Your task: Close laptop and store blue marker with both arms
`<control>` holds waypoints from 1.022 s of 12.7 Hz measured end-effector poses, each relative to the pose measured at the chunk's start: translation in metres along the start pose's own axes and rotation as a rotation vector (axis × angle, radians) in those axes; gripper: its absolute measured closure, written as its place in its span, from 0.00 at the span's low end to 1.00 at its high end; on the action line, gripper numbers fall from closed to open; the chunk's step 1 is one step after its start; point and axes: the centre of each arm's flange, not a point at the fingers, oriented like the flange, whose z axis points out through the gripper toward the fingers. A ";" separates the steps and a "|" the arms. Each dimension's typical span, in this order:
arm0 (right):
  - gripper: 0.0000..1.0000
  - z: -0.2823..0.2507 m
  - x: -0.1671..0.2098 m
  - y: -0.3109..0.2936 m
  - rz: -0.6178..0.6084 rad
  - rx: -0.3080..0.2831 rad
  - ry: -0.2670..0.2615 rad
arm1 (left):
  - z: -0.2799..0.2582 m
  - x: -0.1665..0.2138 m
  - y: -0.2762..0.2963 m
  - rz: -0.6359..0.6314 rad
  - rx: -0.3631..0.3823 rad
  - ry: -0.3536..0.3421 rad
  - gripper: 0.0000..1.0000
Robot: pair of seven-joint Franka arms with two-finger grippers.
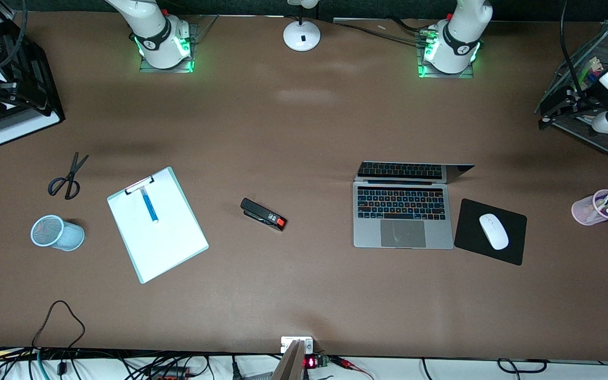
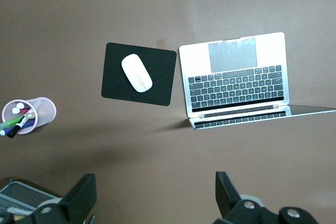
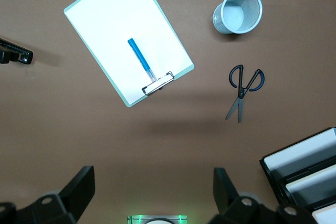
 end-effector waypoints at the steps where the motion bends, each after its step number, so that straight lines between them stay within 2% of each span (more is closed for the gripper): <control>1: 0.00 0.000 0.000 0.000 0.000 0.000 0.000 | 0.000 0.000 0.000 0.000 0.000 0.000 0.00; 8: 0.00 0.011 0.007 -0.005 -0.009 -0.002 -0.021 | 0.000 0.000 0.000 0.000 0.000 0.000 0.00; 10: 0.00 0.027 0.017 -0.012 -0.020 -0.004 -0.046 | 0.000 0.000 0.000 0.000 0.000 0.002 0.00; 13: 0.00 0.064 0.048 -0.017 -0.027 -0.011 -0.042 | 0.000 0.002 0.003 0.005 0.001 0.008 0.00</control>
